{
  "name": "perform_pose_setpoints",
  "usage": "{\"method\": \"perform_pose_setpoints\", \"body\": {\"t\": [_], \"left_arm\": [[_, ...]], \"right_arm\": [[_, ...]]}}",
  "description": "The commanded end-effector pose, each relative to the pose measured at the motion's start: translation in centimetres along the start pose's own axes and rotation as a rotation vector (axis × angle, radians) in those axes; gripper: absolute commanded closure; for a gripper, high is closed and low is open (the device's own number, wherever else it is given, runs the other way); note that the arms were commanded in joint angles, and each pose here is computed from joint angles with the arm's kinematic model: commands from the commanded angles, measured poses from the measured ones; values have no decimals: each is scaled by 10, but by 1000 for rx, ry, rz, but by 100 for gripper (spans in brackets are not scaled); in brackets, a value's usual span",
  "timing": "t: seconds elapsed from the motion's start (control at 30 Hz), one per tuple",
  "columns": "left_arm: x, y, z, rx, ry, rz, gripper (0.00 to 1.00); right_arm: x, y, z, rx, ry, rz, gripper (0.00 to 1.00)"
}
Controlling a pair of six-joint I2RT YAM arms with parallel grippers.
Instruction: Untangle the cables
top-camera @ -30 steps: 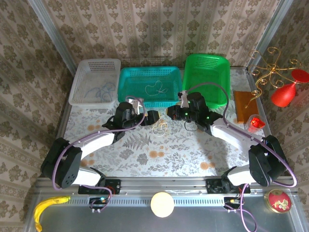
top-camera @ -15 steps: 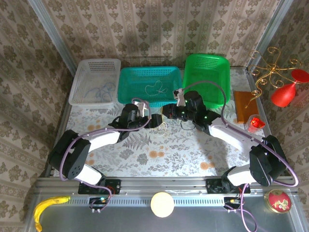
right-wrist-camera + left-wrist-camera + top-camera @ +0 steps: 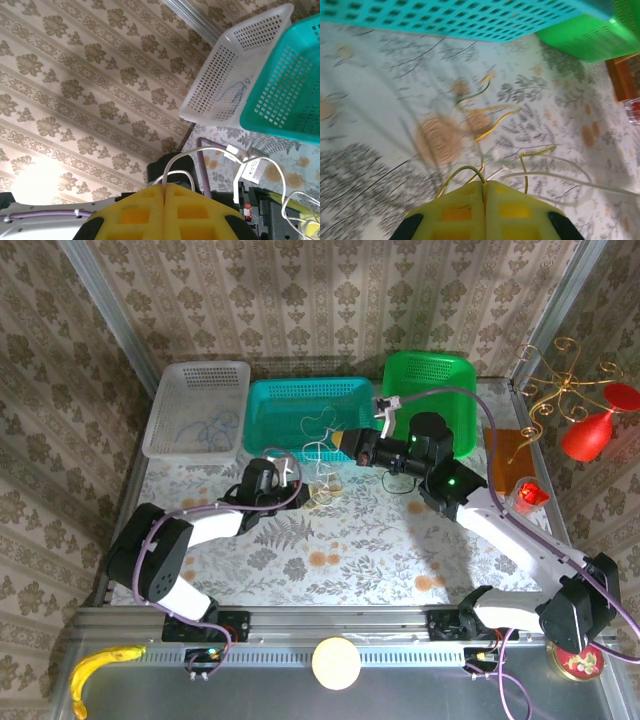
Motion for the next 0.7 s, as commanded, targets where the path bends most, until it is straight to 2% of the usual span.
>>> {"method": "perform_pose_setpoints", "body": {"t": [0.0,0.07,0.23,0.53,0.67], "left_arm": [[-11,-1,0,11,-16,-23,97],[-15,2,-3,10,-14,-15,100],[-21,8,-6,5,-13,-2,100],[-26,17,-14,0,-2,17,100],[-25,19,-16,-3,2,20,100]], "right_arm": [[-7,4,4,7,-28,7,100],[-7,-3,4,20,-38,-10,100],[-8,3,9,39,-50,27,100],[-41,80,50,-72,-126,185,100],[-57,100,60,-117,-174,211,100]]}}
Point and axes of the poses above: each hand's point on the last joint's axis, 136 mm out from that joint toward the fingers, its own x axis out along the fingers, its own y axis along the line the jaws close on, z = x × y, the point moved 5 cm from there along -x, back along the fingers
